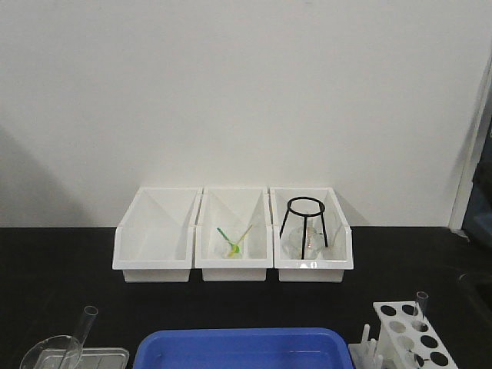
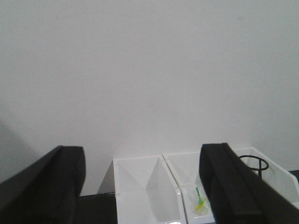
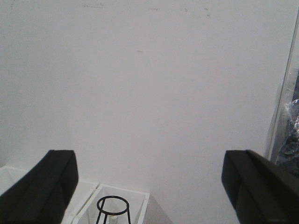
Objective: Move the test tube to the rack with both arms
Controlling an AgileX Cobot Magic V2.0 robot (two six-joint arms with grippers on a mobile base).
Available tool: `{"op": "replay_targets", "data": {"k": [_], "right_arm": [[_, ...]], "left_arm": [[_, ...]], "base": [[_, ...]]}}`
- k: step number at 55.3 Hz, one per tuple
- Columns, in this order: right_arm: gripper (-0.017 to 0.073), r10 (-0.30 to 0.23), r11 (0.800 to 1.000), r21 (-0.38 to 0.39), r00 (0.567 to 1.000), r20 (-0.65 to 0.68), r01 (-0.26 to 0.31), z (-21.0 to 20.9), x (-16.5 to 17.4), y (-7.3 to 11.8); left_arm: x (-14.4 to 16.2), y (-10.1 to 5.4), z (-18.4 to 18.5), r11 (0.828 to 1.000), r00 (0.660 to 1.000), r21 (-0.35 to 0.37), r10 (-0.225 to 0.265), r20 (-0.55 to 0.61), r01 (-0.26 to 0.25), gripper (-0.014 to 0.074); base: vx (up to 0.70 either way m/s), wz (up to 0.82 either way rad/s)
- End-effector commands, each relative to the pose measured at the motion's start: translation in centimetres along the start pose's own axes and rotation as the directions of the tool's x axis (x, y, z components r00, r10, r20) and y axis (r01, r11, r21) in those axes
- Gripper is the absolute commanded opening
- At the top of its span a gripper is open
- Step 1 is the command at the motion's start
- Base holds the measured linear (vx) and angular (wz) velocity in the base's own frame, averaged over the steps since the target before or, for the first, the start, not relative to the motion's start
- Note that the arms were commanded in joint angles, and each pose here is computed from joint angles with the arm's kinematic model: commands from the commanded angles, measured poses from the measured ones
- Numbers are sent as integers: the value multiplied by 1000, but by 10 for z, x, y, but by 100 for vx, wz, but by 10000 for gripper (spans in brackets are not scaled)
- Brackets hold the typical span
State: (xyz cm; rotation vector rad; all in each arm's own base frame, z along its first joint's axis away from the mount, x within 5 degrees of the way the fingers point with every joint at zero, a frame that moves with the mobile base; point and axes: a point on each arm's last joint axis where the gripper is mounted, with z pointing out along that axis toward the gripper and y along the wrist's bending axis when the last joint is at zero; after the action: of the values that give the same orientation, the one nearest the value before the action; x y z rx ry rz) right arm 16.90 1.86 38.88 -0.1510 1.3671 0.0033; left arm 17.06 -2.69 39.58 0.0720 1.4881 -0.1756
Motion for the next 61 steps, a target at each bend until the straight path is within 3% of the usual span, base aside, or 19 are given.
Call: {"op": "replay_targets", "data": {"k": [1,8,13,20,26,37,61], "right_arm": [[698,-3,1000,14,993,114,2,-1,-20,-3],[653,-5,1000,10,998,65,4,0,-15,-2],[613,-10,1000,9,999,46,9,0,-13,-2],[552,-11,1000,9,999,48,10,0,-14,-2],[505,-12,1000,9,999,47,11,0,-13,-2],[458,-12,1000,9,999,48,11,0,-14,-2],[452,-12,1000,9,999,47,11,0,-13,-2]], "left_arm": [[-13,-2,-1,994,993,5,107,52,-108,613],[21,2,3,963,953,18,269,-141,-269,594],[54,4,0,950,920,49,312,-235,-310,580],[109,6,-11,950,887,92,312,-340,-299,569],[137,6,-20,954,883,110,301,-360,-280,569],[147,-2,-11,948,894,162,314,-320,-275,569],[160,-7,66,948,888,194,307,-342,-253,569]], "base": [[0,0],[0,0],[0,0],[0,0],[0,0],[0,0],[0,0]]}}
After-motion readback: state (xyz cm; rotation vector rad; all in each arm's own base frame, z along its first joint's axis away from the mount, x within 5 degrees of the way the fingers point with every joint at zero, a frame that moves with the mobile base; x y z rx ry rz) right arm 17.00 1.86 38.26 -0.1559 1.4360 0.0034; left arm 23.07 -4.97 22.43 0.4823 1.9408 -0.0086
